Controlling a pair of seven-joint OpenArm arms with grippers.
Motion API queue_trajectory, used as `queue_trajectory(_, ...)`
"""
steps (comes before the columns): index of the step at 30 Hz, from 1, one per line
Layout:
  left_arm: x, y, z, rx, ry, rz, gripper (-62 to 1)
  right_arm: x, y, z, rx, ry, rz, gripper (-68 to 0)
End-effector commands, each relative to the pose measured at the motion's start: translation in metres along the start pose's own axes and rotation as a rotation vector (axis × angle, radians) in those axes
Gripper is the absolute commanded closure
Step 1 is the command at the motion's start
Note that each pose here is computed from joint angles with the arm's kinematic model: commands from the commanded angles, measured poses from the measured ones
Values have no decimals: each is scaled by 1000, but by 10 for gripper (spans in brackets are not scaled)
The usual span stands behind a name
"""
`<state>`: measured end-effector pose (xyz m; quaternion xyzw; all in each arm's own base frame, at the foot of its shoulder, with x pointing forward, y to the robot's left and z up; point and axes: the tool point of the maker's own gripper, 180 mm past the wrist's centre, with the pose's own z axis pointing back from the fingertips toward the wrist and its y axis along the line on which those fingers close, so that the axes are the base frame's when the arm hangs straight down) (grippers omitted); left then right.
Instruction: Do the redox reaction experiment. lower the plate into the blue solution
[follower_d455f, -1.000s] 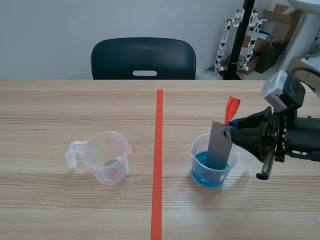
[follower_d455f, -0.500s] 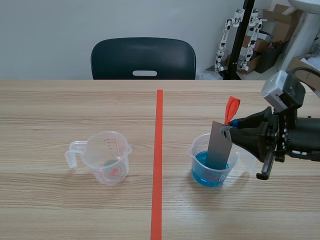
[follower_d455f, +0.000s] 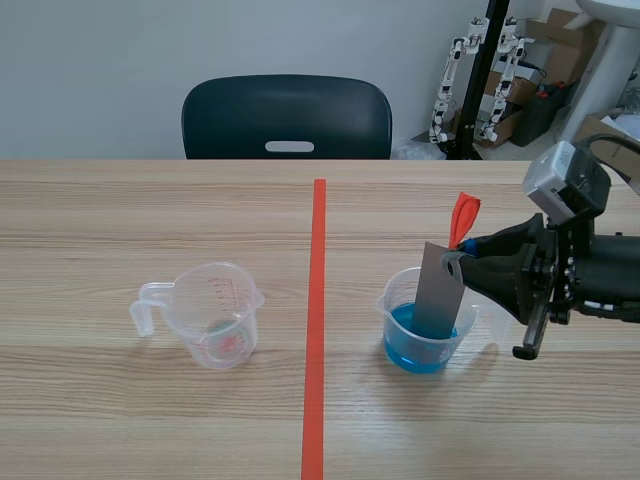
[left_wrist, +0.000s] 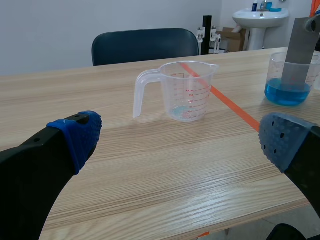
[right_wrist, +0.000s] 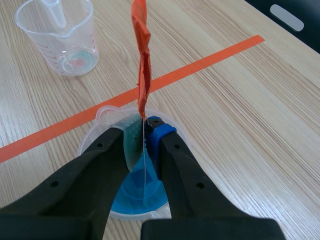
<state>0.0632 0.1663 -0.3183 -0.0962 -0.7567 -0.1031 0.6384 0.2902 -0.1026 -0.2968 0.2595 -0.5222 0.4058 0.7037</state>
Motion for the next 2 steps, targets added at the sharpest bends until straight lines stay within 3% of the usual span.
queue_trajectory(1, 11, -1, 0, 2, -52, 3, -623, 8, -8, 3, -14, -5, 27, -6)
queue_trajectory(2, 11, -1, 0, 2, -52, 3, -623, 8, -8, 3, -14, -5, 27, -6)
